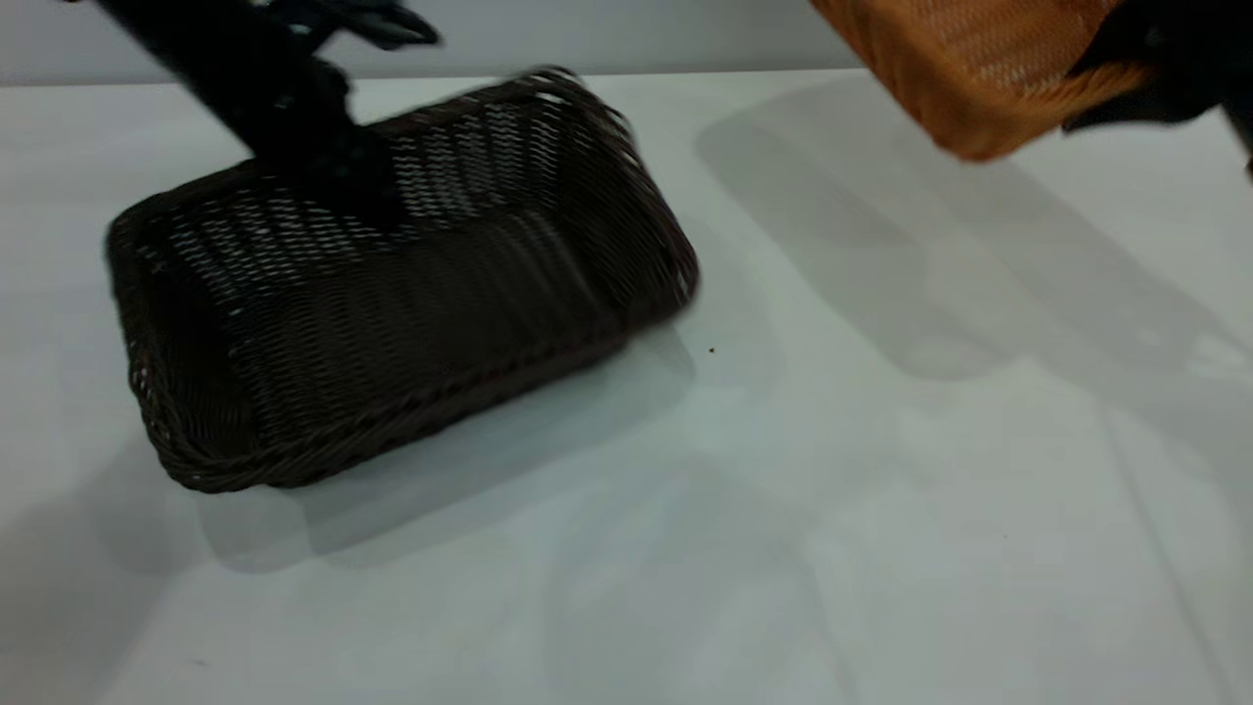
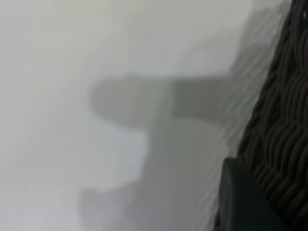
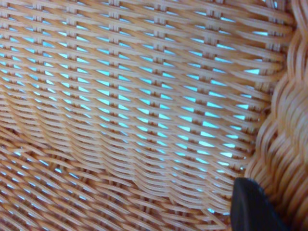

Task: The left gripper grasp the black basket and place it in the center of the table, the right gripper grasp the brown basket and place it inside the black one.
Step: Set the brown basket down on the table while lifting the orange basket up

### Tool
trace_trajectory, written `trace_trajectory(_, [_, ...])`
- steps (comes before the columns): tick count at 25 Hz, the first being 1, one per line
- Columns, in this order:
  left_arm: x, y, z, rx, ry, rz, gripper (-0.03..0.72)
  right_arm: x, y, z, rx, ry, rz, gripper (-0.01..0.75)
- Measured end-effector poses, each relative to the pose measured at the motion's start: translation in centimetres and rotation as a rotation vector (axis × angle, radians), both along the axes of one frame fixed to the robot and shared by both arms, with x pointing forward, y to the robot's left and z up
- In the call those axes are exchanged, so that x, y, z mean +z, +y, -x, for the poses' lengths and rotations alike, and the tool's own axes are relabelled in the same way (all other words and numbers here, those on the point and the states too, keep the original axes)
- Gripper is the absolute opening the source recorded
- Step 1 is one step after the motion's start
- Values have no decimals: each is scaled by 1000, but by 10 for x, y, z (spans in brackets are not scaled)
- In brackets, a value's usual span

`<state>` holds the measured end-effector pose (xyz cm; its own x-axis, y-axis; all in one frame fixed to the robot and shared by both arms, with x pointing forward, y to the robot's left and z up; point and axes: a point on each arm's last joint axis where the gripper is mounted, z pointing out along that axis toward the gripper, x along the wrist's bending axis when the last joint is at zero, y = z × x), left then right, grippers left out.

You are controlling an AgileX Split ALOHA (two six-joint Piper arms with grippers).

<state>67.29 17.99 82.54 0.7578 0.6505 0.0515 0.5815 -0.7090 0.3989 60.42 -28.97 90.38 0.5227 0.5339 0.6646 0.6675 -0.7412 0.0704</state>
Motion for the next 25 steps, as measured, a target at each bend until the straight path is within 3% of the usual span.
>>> trace_trajectory(5, [2,-51,15,-351,-102,-73,228,26,-3,-9,265,39,14,110])
trace_trajectory(9, [1,-80,24,-506,-180,-110,227,40,-4,-12,374,74,55,110])
trace_trajectory(13, [-7,-92,28,-530,-199,-118,227,45,-3,-13,403,80,48,109])
trace_trajectory(25, [-14,-95,30,-441,-163,-93,231,45,-3,-12,419,88,47,109])
